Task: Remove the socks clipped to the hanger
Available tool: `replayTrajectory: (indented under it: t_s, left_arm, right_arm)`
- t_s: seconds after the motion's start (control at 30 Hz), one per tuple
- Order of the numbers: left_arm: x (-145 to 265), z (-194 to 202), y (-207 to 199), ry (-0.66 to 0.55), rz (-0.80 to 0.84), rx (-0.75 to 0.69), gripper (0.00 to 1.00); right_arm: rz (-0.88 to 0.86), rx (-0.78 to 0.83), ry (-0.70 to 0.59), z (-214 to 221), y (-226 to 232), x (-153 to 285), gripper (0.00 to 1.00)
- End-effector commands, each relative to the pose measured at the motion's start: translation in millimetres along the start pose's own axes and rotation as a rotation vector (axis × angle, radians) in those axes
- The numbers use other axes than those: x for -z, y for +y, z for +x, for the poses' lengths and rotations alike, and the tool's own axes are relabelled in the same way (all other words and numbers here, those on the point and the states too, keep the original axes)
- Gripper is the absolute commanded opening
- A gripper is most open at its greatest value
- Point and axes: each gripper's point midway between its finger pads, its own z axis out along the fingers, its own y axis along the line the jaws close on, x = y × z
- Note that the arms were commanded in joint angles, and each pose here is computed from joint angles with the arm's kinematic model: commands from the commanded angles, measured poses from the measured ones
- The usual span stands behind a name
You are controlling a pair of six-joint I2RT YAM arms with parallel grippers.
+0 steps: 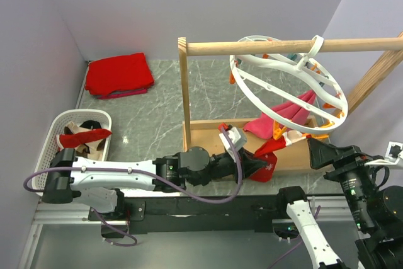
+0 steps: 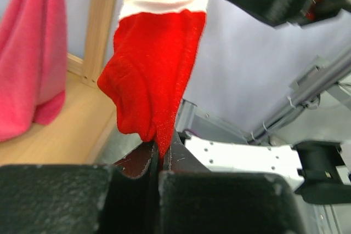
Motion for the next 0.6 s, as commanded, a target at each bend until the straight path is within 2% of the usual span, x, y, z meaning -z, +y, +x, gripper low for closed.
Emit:
replayTrajectory:
  t_s: [0.0, 0.1, 0.23, 0.3, 0.33, 0.37, 0.53, 0.57]
  left_arm:
    - [-3.8, -0.1, -31.3, 0.025, 0.069, 0.004, 0.01]
    - [-4.9, 7.6, -40.5, 0.034, 0.059, 0.004, 0.01]
    - [-4.5, 17.0, -42.4, -0.007, -0.057, -0.007, 0.01]
    - [-9.1, 24.3, -30.1, -0.028, -0.173, -0.039, 0.01]
    - [-10.0, 22.0, -41.6, -0.038, -0.180, -0.045, 0.01]
    - [-12.4, 29.6, -28.3, -0.046, -0.279, -0.095, 0.01]
    - [-16.5, 33.1, -33.1, -0.090, -0.486, -0.245, 0.01]
    - [-19.4, 44.9, -30.0, -0.072, -0.520, -0.306, 0.01]
  right_arm:
    - [-0.040, -0.046, -0.097, -19.6, 9.5, -3.1, 0.80]
    - [-0.035, -0.045, -0.113, -21.8, 7.5, 0.0, 0.79]
    - [-0.010, -0.030, -0.109, -19.8, 1.8, 1.5, 0.78]
    - [0.012, -0.016, -0.098, -16.2, -3.4, 0.5, 0.76]
    - [0.021, -0.010, -0.092, -14.7, -5.6, 0.6, 0.76]
    - [0.033, -0.001, -0.080, -12.1, -8.3, 1.1, 0.75]
    - [0.078, 0.043, -0.061, -11.0, -16.7, 3.1, 0.76]
    - [0.083, 0.049, -0.060, -10.9, -17.9, 4.7, 0.75]
